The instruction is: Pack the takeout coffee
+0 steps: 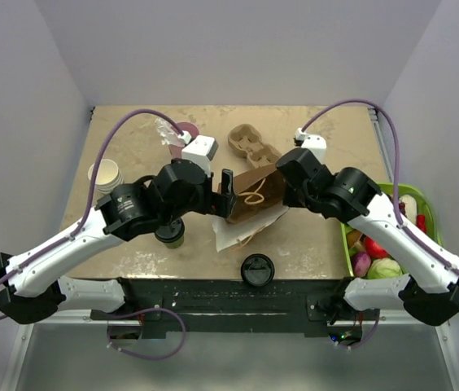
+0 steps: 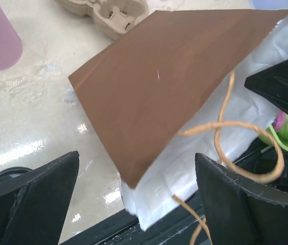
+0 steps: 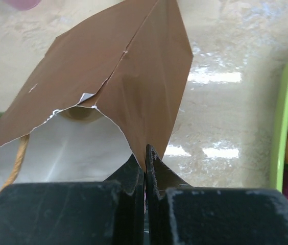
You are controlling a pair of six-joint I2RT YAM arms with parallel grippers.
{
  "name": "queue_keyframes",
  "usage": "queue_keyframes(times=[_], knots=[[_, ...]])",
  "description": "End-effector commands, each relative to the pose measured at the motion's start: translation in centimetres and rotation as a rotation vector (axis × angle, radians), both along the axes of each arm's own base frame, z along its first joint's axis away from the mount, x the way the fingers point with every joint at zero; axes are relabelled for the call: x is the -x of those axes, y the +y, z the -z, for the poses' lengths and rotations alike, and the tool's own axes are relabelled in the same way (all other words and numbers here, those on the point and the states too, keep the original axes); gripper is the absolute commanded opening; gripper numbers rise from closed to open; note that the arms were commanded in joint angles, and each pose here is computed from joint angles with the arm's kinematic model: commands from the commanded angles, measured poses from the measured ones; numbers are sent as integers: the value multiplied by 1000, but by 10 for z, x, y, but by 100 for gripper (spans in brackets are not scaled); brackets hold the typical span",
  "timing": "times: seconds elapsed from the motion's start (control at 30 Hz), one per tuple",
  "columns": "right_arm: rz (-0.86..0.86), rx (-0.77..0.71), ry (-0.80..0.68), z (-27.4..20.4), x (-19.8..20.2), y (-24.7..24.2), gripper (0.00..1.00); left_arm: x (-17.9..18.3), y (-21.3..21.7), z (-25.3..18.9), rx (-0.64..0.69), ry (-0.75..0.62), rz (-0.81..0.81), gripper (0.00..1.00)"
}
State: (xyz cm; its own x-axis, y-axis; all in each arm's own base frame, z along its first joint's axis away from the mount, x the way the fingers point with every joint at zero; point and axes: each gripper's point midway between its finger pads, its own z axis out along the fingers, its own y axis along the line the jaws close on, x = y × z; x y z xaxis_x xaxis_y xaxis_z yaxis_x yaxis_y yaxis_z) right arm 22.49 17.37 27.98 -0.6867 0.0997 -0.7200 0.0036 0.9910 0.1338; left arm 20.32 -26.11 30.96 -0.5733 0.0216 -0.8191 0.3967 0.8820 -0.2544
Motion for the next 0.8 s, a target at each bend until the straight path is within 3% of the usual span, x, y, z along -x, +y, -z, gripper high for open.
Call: queue_keyframes(times=[0.0, 0.23, 0.37, 0.4, 0.5, 0.67, 0.77], knots=[[157, 8, 8, -5, -15, -36, 0, 11, 8, -22, 59, 14, -2, 100], [210, 110, 136, 16, -27, -51, 0, 28, 24, -46, 172, -44, 52, 100], [220, 153, 155, 17, -38, -52, 8, 22, 66, -42, 162, -7, -175, 100], [227, 161, 163, 19, -43, -53, 8, 21, 97, -26, 66, 2, -296, 100], [230, 186, 204, 26, -58, -58, 8, 26, 128, -9, 22, 44, -434, 100], [214, 244, 264, 21, -65, -62, 4, 32, 134, 2, 54, 66, -451, 100], [174, 192, 246, 8, -62, -55, 0, 28, 118, 2, 70, 57, -401, 100]])
